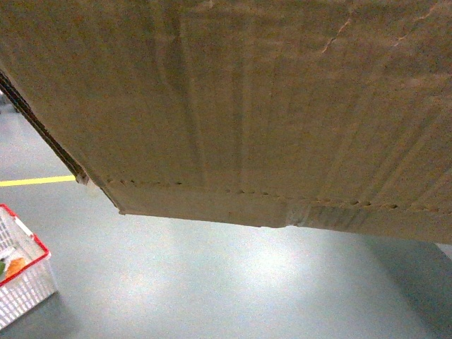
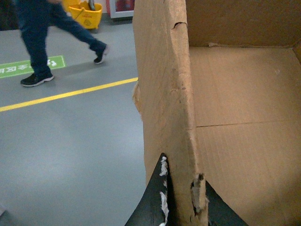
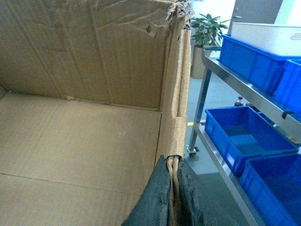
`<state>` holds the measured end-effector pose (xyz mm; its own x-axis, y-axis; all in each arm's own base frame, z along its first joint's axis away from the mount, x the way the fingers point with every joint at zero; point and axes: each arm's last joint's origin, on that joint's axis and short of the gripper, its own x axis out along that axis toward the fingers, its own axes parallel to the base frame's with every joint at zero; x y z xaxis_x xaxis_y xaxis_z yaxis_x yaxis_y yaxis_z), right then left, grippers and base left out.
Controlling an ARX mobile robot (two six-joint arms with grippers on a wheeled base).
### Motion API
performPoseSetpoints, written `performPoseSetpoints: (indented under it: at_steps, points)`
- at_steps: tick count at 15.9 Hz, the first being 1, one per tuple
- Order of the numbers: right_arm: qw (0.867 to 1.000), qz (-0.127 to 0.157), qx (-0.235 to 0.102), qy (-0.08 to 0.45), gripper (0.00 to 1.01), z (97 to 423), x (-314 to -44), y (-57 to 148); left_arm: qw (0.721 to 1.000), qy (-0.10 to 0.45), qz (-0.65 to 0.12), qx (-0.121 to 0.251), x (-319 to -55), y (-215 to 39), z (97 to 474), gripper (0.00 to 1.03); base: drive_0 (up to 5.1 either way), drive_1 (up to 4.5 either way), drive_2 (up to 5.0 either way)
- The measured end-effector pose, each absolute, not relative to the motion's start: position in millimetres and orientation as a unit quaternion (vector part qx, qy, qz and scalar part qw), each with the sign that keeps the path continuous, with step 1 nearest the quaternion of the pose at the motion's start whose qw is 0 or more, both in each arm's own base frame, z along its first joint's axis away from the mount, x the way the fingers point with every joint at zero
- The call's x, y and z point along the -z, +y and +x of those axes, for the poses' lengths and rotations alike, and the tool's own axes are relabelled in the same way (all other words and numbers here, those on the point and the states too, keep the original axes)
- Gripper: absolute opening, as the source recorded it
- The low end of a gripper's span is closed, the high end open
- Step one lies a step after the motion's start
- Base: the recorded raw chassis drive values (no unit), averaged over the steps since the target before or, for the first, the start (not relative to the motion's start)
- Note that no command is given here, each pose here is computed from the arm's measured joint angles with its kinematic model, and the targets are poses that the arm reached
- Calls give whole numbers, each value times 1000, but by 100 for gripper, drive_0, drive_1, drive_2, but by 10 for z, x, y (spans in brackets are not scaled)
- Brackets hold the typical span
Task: Sort boxes to right shelf from conveyor
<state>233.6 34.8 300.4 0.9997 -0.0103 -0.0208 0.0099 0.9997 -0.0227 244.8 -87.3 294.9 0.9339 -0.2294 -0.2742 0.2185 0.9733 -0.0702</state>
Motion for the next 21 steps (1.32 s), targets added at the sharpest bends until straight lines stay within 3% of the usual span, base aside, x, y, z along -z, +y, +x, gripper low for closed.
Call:
performPoseSetpoints:
  at_steps: [21]
  points:
    - [1000, -11, 5, 10, 2, 2336, -3004, 348, 983, 142, -19, 114, -2949, -873, 2448, 4, -155, -155, -155]
